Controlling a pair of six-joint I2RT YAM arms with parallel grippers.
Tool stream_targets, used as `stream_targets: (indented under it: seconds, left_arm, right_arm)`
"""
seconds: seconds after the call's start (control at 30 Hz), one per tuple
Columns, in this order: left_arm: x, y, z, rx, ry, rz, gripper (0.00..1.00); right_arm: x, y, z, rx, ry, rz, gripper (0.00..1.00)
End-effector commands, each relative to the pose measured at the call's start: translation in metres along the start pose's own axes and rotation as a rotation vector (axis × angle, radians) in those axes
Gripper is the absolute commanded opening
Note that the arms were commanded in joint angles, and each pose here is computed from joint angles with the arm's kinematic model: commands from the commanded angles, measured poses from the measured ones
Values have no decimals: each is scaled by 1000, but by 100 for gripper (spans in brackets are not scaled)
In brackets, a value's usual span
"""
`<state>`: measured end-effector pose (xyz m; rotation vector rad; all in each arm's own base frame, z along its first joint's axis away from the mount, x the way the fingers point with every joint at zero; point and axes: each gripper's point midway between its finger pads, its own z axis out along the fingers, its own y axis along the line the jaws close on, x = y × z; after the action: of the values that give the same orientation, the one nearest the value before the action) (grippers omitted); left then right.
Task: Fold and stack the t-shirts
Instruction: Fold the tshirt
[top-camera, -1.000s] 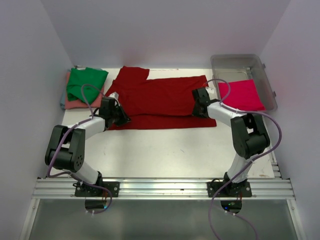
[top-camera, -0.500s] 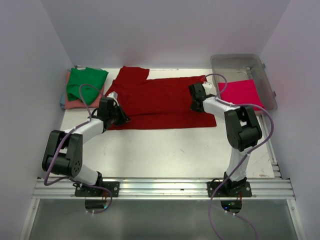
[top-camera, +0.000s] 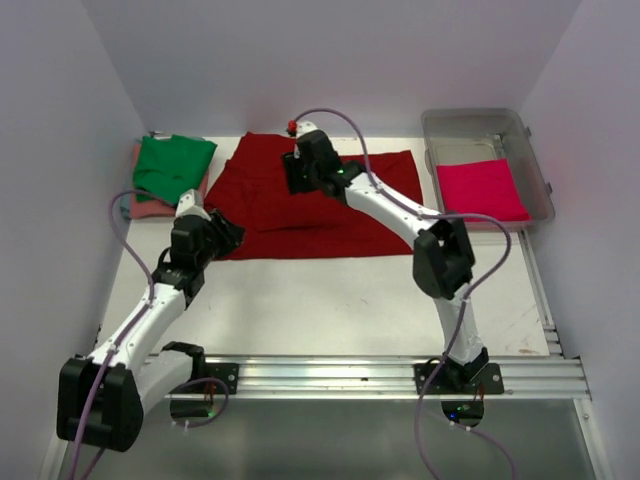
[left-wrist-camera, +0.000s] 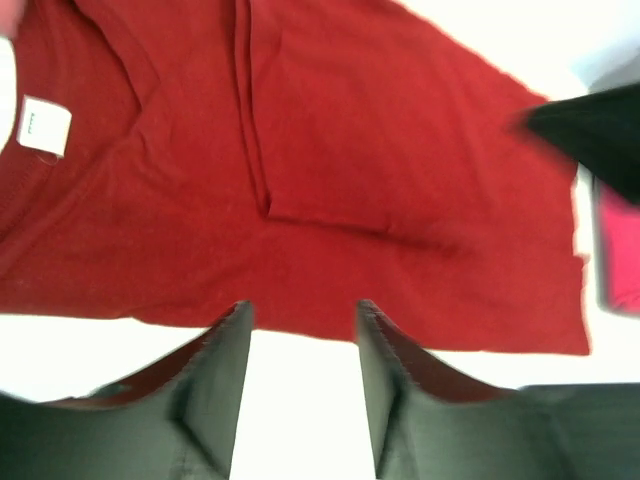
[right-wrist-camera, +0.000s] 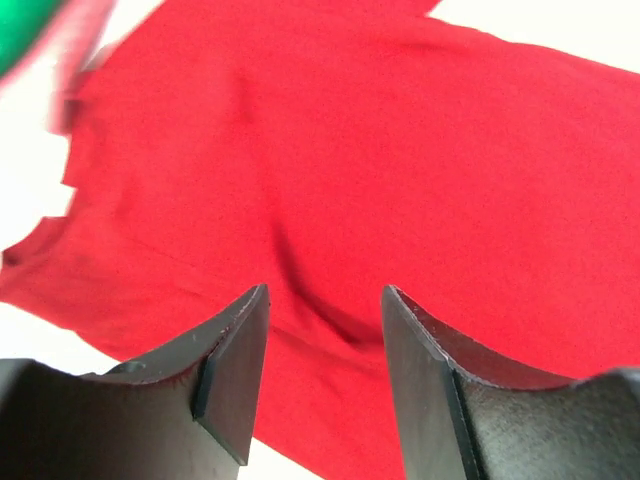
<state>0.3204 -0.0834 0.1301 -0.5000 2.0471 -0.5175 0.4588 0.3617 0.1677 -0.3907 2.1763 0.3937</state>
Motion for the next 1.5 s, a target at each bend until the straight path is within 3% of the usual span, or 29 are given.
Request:
stream_targets:
  seconds: [0.0,0.17,0.4,0.83,0.97,1.0,1.2,1.33,1.47]
  left_arm:
    - [-22,-1,-12,-13,-117,-39,52]
    - [-7,7,-17,-32,-64,-45,54]
    - [1,10,-19,-19,-56,-53,54]
    - [11,11,-14,-5,-29,-55,53]
    - [13,14,-13,-13,-24,-47,52]
    - [14,14,-13,-14,-23,-43,52]
    - [24,22,-8,-39,16,-31,52]
    - [30,25,1,-44,30,-29,52]
    - [30,26,3,-43,29,-28,51]
  right_arm:
    - [43,27,25,-101,217,-108,53]
    - [64,75,60,-226,270,-155,56]
    - [92,114,70,-372,305,-175,59]
    - [107,144,57,-364,299,-317,55]
    - [95,131,62,-157,204,-403,54]
    - [85,112,64,-16,159,-431,54]
    - [67,60,60,333,71,-426,56]
    - [65,49,54,387,59,-407,57]
    - [50,50,47,394,6,-384,63]
